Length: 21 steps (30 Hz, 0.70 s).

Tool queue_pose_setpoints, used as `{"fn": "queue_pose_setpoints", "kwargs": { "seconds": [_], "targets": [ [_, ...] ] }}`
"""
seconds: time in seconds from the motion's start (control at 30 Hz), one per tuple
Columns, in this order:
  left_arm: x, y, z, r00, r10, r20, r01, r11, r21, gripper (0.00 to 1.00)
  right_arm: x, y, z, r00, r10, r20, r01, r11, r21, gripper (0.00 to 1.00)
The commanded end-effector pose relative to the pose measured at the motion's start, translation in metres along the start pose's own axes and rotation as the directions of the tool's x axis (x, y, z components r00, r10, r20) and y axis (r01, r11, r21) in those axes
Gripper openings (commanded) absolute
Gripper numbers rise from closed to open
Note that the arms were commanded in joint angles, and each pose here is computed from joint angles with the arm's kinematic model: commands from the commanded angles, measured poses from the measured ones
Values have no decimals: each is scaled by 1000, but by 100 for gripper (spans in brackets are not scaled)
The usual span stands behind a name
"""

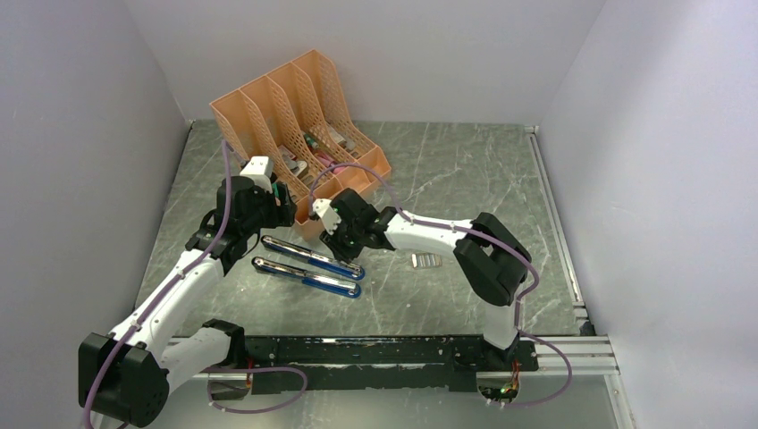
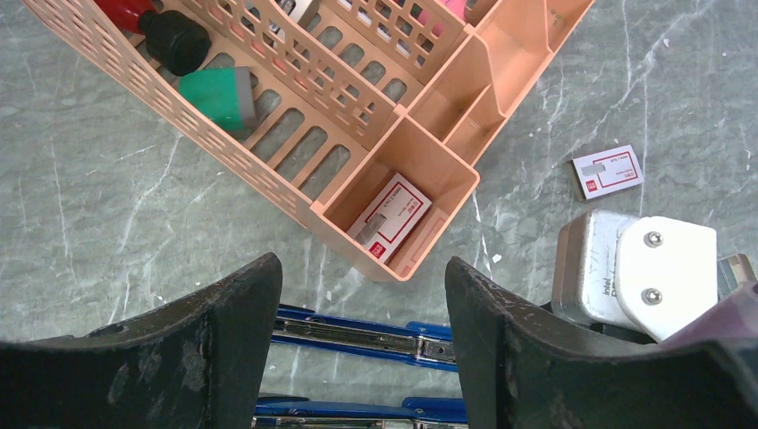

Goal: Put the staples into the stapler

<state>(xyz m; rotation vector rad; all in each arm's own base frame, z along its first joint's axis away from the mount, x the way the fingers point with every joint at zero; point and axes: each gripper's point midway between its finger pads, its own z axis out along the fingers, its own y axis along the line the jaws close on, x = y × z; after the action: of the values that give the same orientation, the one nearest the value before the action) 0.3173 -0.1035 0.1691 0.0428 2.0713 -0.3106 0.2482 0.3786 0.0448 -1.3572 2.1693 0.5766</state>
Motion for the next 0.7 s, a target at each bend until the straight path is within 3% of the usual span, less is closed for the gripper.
{"fn": "queue_pose_setpoints", "kwargs": {
  "seconds": [0.0, 0.33, 0.67],
  "targets": [
    [-20, -2, -4, 998, 0, 61, -1, 1000, 14, 72, 54, 13, 0, 985, -19, -171, 11, 999, -47, 33],
    [-20, -3, -4, 998, 0, 62, -1, 1000, 14, 72, 11, 10, -10, 1000, 16, -3, -16, 1000, -14, 34],
    [-21, -3, -4, 998, 0, 64, -1, 1000, 15, 72, 34, 7, -4, 996, 16, -92, -16, 1000, -4, 34]
  ]
}}
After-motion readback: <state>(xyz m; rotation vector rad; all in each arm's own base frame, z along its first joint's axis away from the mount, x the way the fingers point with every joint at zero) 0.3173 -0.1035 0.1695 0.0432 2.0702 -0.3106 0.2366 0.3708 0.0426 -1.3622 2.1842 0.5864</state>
